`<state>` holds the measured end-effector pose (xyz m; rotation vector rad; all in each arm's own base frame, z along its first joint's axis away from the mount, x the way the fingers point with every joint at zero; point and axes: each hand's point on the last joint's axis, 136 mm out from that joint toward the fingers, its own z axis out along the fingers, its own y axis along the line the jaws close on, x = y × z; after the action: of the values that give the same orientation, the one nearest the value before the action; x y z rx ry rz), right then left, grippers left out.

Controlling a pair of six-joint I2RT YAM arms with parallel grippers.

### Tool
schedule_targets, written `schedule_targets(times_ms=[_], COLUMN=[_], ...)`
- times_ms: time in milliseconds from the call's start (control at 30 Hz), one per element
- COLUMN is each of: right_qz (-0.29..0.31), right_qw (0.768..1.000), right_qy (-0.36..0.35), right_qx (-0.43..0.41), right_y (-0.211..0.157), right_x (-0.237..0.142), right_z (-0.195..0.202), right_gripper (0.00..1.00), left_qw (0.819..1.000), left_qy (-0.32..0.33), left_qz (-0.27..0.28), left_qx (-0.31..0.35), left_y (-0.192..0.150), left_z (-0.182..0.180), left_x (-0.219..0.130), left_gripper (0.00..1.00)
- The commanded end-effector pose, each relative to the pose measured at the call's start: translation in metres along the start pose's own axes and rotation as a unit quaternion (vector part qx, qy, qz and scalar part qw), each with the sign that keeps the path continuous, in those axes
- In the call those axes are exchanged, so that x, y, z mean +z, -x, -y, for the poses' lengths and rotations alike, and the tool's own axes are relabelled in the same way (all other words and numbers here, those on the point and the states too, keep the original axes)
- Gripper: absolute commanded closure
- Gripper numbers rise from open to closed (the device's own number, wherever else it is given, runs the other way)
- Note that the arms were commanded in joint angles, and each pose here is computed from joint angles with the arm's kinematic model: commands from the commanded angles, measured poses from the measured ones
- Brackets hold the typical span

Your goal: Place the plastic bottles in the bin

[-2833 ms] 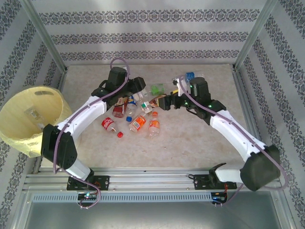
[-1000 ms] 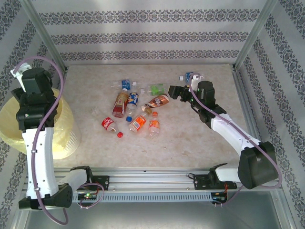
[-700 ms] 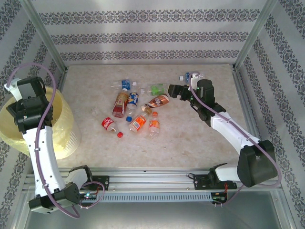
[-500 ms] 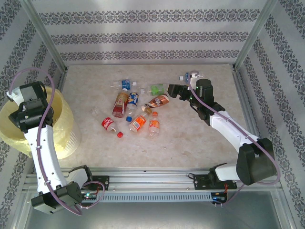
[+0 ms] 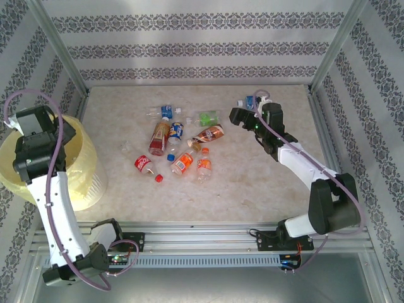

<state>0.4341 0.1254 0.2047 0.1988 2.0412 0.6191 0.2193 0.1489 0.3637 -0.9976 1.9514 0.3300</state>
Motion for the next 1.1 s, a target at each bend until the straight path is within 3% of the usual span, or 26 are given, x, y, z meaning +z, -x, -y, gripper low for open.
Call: schedule_targets(times_ms=[0, 200, 400, 500, 633, 733, 867, 1067], right_qz=[0.031, 0.017, -0.006, -0.021, -0.041, -0.069, -0.085, -0.071], right_qw=[0.998, 0.995, 0.987, 0.98, 0.973, 0.961, 0.92, 0.879], right_qy=[-0.037, -0.08, -0.138, -0.168, -0.18, -0.202, -0.286, -0.307], right_qx=[0.026, 0.053, 0.085, 0.106, 0.139, 0.176, 0.254, 0.358], right_y=[0.027, 0.039, 0.05, 0.057, 0.066, 0.063, 0.053, 0.046], right_x=[0.002, 0.014, 0.033, 0.046, 0.074, 0.1, 0.121, 0.14], right_z=[0.015, 0.046, 0.082, 0.098, 0.107, 0.118, 0.152, 0.17], right_gripper=[0.02, 0.02, 0.02, 0.02, 0.02, 0.02, 0.02, 0.03], left_qw=[0.99, 0.954, 0.918, 0.89, 0.867, 0.863, 0.868, 0.889], left_qy=[-0.136, -0.298, -0.395, -0.451, -0.489, -0.489, -0.478, -0.438], left_qz=[0.006, 0.01, -0.012, -0.034, -0.07, -0.091, -0.1, -0.092], left_qx=[-0.039, -0.021, 0.034, 0.048, 0.074, 0.084, 0.085, 0.098], left_y=[0.006, 0.002, -0.027, -0.049, -0.079, -0.096, -0.108, -0.112], left_z=[0.048, 0.124, 0.195, 0.229, 0.262, 0.274, 0.278, 0.268], left_x=[-0.025, -0.053, -0.073, -0.081, -0.081, -0.07, -0.058, -0.041], left_gripper=[0.0, 0.0, 0.0, 0.0, 0.0, 0.0, 0.0, 0.0])
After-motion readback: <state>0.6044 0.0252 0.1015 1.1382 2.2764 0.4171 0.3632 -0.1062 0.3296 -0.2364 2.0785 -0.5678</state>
